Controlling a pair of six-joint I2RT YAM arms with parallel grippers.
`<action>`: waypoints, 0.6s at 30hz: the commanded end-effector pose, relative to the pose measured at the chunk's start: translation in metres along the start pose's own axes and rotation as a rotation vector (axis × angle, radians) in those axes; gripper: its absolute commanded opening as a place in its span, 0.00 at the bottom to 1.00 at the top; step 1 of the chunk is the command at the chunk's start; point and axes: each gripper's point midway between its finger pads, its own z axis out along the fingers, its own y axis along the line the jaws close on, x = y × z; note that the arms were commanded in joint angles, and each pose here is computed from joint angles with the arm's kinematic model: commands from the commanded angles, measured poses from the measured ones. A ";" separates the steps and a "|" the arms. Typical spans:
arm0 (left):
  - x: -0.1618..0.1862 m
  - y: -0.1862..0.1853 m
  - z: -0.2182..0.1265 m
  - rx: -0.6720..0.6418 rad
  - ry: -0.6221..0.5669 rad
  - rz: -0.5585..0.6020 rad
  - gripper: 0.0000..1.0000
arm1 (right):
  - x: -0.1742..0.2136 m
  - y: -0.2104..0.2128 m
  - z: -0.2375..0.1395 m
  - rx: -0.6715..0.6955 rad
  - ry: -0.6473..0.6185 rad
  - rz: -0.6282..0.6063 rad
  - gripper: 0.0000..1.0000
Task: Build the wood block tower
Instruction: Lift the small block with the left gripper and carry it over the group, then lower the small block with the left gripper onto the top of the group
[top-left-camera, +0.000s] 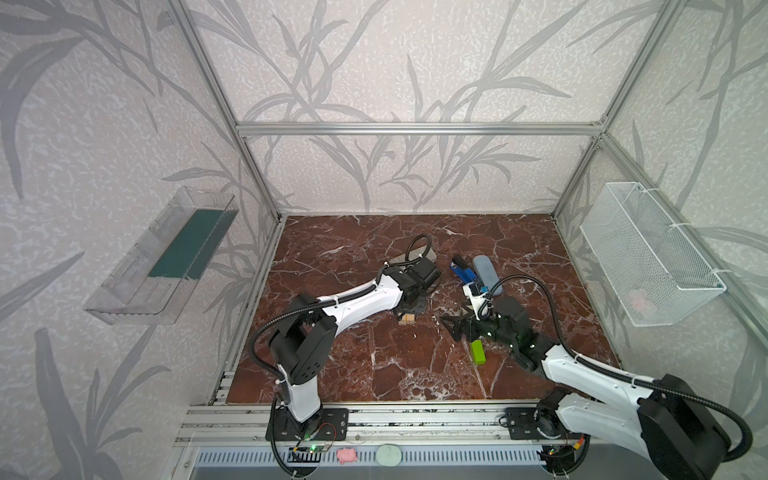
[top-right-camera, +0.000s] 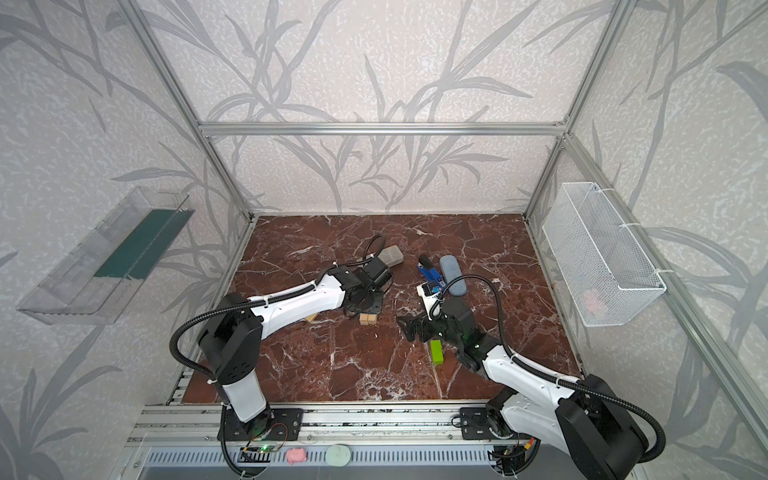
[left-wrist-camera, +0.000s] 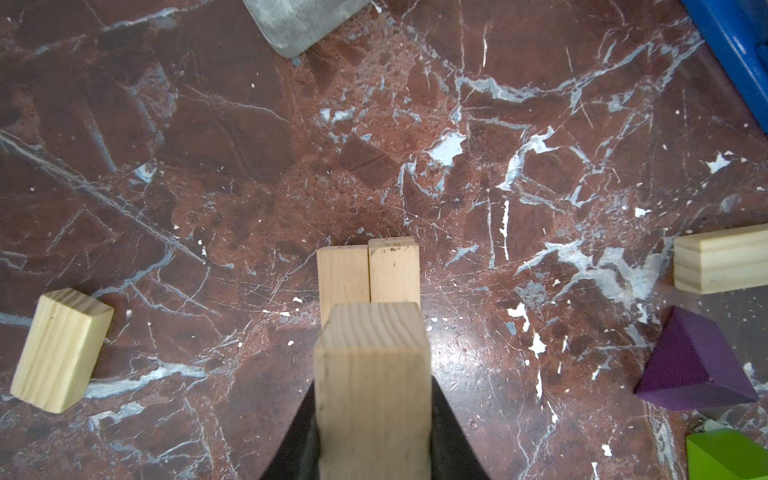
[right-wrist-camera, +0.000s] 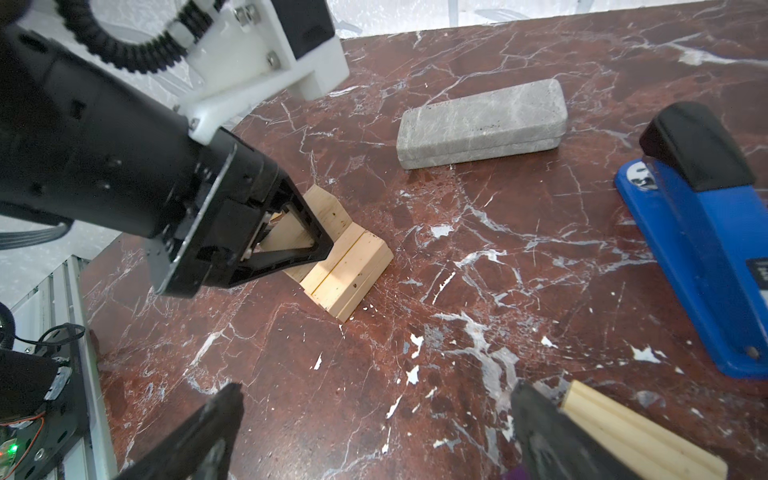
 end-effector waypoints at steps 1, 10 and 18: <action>-0.007 -0.001 0.003 0.000 -0.005 0.007 0.00 | -0.007 -0.002 -0.003 0.015 -0.037 -0.019 0.99; -0.010 -0.001 0.015 -0.003 0.004 0.018 0.00 | -0.008 -0.002 -0.003 0.017 -0.043 -0.023 0.99; -0.007 0.001 0.022 -0.011 0.018 0.013 0.00 | -0.009 -0.003 -0.004 0.023 -0.046 -0.023 0.99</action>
